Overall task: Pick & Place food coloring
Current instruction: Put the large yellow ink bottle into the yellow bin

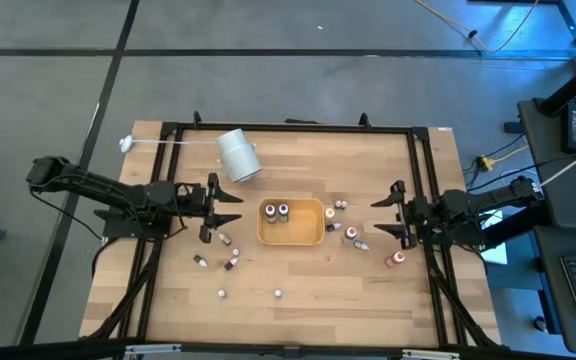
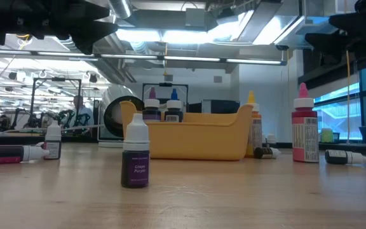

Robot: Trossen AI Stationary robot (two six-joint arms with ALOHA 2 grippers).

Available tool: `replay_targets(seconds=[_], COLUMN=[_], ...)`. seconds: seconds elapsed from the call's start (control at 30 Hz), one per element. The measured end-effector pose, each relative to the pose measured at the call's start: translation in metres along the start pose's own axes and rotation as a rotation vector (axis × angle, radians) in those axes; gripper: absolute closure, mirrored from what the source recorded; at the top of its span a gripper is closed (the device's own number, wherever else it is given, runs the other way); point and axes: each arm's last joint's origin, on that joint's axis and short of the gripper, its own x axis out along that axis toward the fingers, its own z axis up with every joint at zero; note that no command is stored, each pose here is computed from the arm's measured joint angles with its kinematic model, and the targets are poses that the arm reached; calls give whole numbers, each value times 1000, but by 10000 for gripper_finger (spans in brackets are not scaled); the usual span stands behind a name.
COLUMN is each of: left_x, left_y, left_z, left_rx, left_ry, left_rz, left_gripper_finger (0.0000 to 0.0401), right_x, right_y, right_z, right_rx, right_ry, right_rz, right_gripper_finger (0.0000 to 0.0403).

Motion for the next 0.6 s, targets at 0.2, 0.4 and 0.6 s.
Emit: replay_targets(seconds=[0.2, 0.4, 0.6], left_x=[0, 0, 0], left_y=[0, 0, 0], left_z=[0, 0, 0], left_rx=[0, -82, -56], left_ry=[0, 0, 0], left_rz=[0, 0, 7], left_gripper_finger=[204, 203, 205], right_x=[0, 1, 16], right_y=[0, -4, -6], right_z=[0, 19, 54], right_rx=[94, 52, 5], right_ry=[-5, -25, 123], right_rz=[-14, -128, -177], right_gripper_finger=[134, 148, 167])
